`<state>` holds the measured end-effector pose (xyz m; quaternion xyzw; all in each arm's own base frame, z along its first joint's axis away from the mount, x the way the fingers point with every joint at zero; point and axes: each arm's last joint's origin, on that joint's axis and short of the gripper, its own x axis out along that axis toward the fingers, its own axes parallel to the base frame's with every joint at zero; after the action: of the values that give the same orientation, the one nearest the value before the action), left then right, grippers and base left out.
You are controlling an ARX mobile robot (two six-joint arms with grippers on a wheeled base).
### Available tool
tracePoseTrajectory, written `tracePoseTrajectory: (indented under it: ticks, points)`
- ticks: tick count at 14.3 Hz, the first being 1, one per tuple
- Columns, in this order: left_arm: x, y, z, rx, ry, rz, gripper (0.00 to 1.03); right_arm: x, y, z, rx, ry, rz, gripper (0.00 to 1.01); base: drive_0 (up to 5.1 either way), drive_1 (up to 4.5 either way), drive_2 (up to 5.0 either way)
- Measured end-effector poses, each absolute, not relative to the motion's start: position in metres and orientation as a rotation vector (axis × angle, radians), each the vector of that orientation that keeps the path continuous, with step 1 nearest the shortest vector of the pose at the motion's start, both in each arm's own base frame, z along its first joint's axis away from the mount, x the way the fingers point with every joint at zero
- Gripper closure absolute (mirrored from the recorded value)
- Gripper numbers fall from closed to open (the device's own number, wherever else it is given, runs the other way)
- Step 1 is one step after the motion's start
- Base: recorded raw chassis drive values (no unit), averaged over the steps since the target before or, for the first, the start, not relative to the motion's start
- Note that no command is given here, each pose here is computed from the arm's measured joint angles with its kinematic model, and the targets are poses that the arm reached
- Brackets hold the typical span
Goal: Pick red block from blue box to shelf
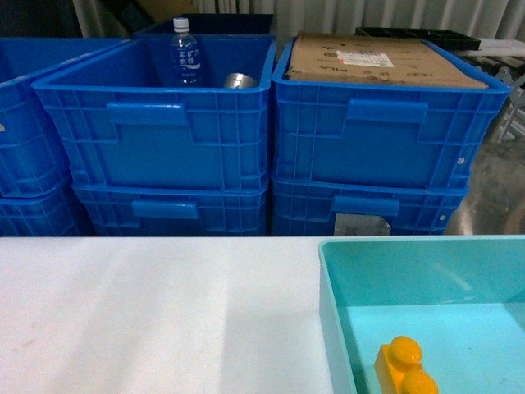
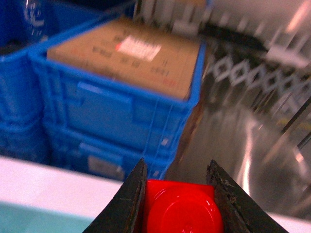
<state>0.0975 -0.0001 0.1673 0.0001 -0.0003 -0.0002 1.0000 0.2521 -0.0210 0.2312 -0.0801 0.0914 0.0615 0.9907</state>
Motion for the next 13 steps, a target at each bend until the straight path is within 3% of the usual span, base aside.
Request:
tracePoseTrajectory:
  ticks: [2, 4, 6, 9, 11, 13]
  points:
    - [0.097, 0.0, 0.167, 0.0, -0.001, 0.0, 0.05, 0.233, -0.024, 0.253, -0.288, -0.071, 0.046, 0.71, 0.0, 0.0, 0.0]
    - [0.097, 0.0, 0.167, 0.0, 0.0, 0.0, 0.05, 0.212, -0.022, 0.257, -0.3, -0.163, 0.034, 0.72, 0.0, 0.0, 0.0]
    - [0.097, 0.0, 0.167, 0.0, -0.001, 0.0, 0.05, 0.18, -0.02, 0.266, -0.253, -0.264, 0.046, 0.72, 0.0, 0.0, 0.0]
    - [0.097, 0.0, 0.167, 0.0, 0.0, -0.001, 0.05, 0.143, -0.016, 0.264, -0.134, -0.348, 0.075, 0.72, 0.0, 0.0, 0.0]
    - [0.097, 0.0, 0.167, 0.0, -0.001, 0.0, 0.05, 0.126, -0.01, 0.253, -0.084, -0.336, 0.098, 0.72, 0.0, 0.0, 0.0]
    - [0.097, 0.0, 0.167, 0.0, -0.001, 0.0, 0.05, 0.119, -0.004, 0.23, -0.053, -0.273, 0.07, 0.72, 0.0, 0.0, 0.0]
